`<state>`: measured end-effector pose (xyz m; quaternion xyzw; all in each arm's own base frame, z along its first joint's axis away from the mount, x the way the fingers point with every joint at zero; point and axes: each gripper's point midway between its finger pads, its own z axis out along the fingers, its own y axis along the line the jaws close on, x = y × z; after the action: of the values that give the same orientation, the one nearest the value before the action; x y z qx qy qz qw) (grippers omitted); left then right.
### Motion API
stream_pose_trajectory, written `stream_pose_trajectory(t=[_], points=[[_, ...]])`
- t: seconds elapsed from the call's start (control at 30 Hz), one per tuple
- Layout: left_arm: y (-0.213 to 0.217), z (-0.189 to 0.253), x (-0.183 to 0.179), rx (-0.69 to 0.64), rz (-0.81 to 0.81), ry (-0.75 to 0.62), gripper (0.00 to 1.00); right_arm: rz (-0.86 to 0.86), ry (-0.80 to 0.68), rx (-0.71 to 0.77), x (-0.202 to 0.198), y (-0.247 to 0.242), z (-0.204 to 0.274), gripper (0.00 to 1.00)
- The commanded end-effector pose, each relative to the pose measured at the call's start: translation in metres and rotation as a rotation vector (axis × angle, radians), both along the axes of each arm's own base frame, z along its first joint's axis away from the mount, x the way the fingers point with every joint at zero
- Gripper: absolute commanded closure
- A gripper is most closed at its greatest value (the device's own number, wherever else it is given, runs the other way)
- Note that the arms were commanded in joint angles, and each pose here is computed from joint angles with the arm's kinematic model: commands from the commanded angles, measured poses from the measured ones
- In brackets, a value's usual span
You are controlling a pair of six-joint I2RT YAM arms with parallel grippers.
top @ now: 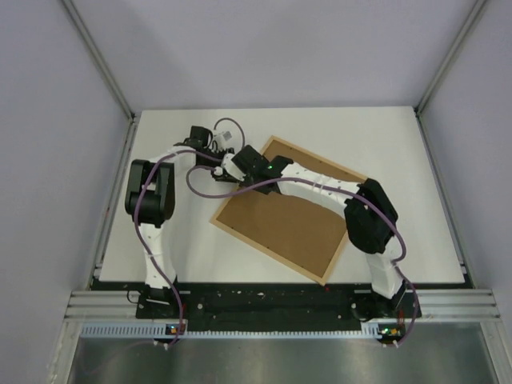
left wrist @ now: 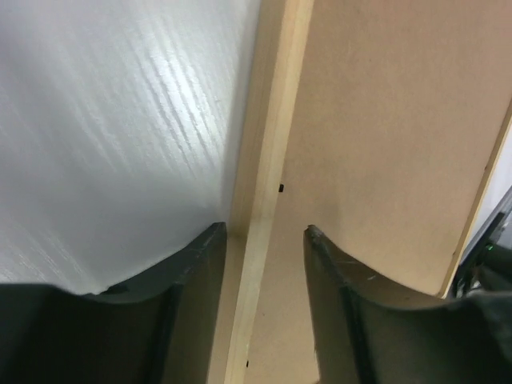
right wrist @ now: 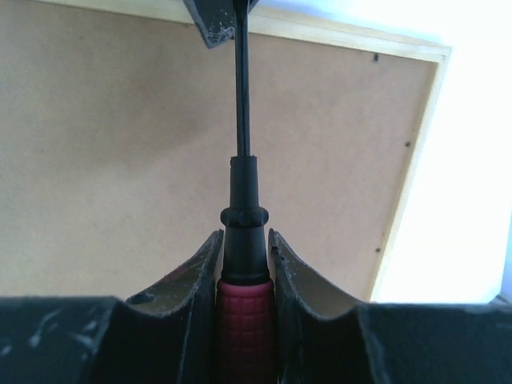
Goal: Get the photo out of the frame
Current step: Release the photo frame item from the photo frame, then adjust the photo frame item on the photo frame.
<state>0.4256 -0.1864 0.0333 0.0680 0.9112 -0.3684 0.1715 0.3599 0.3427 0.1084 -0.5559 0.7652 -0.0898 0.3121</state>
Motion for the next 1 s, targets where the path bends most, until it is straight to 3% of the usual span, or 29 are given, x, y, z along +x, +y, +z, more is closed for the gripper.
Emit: stream_pose_trajectory(t=[0.0,0.1,0.13,0.37,0.5,0.77,0.97], points=[[0.007,-0.003,0.000,0.092,0.001,-0.004,0.40,-0.028,-0.104,0.035,0.007,-0.023,0.043,1.00],[0.006,0.008,0.013,0.118,-0.008,-0.055,0.16,-0.102,-0.080,0.013,0.011,-0.064,0.034,1.00],[0.004,0.010,0.018,0.131,-0.013,-0.072,0.02,-0.126,-0.068,0.008,0.012,-0.078,0.028,1.00],[-0.010,0.003,0.024,0.221,-0.080,-0.081,0.01,-0.381,-0.033,0.019,0.027,-0.194,0.008,1.00],[-0.015,-0.002,0.020,0.249,-0.103,-0.078,0.01,-0.474,-0.018,0.073,0.012,-0.240,0.012,1.00],[-0.018,-0.011,0.011,0.322,-0.146,-0.076,0.01,-0.559,0.058,0.085,-0.030,-0.295,-0.022,1.00],[-0.012,-0.019,0.007,0.417,-0.166,-0.083,0.02,-0.585,0.064,0.100,-0.050,-0.311,-0.033,1.00]])
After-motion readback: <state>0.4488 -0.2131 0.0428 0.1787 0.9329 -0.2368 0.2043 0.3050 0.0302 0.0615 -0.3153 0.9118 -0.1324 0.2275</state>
